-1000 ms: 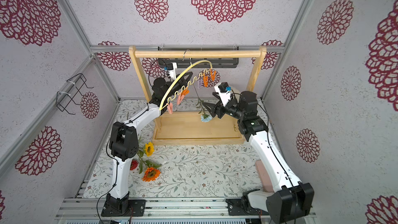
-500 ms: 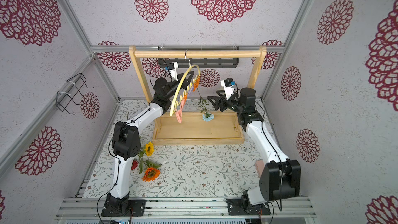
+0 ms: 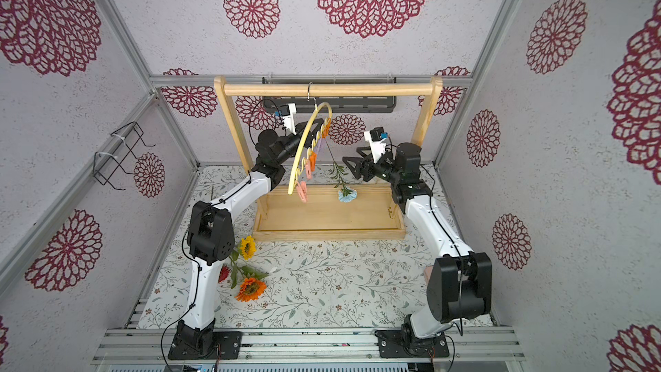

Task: Dry the flowers on a clothes hanger
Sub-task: Open the clamp at the hanger.

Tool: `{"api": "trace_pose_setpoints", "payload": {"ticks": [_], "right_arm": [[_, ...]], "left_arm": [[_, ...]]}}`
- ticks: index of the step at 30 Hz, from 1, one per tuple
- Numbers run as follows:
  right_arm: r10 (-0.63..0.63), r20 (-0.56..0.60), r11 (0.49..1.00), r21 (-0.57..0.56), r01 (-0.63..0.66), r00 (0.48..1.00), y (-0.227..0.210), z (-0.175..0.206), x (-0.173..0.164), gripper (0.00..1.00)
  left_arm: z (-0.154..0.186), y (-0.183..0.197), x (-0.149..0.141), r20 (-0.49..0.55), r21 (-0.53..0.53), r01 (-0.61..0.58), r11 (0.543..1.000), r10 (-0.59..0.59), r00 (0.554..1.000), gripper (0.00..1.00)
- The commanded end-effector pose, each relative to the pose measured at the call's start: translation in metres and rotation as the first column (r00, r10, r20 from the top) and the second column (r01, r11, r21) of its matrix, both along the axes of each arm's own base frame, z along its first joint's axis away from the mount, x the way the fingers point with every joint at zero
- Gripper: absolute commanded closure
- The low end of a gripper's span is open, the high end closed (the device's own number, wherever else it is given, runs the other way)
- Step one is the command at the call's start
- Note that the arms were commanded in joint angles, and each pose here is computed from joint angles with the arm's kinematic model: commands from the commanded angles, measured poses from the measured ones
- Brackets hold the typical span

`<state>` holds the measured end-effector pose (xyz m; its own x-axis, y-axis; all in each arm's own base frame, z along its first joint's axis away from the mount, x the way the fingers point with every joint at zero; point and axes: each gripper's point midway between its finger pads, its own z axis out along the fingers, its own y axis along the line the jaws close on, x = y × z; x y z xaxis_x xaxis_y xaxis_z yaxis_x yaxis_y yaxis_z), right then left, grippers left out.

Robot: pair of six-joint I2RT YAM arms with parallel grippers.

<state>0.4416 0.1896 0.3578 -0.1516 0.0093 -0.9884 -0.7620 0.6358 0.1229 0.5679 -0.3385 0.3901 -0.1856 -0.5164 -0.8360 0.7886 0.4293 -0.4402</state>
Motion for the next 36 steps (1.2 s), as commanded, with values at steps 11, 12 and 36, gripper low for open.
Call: {"api": "trace_pose_setpoints", "payload": {"ticks": [11, 12, 36], "right_arm": [[0.012, 0.102, 1.000, -0.003, -0.012, 0.995, 0.007, 0.029, 0.022, 0.28], [0.010, 0.099, 1.000, -0.003, -0.009, 0.995, 0.007, 0.029, 0.023, 0.28], [0.072, 0.074, 0.997, 0.019, -0.074, 0.995, 0.023, 0.014, 0.054, 0.26]], "left_arm": [[0.034, -0.016, -0.040, 0.111, -0.015, 0.156, 0.988, -0.154, 0.982, 1.00], [0.035, -0.017, -0.042, 0.115, -0.016, 0.165, 0.986, -0.162, 0.980, 1.00], [0.053, -0.020, -0.070, 0.150, -0.029, 0.284, 0.958, -0.277, 0.949, 1.00]]}}
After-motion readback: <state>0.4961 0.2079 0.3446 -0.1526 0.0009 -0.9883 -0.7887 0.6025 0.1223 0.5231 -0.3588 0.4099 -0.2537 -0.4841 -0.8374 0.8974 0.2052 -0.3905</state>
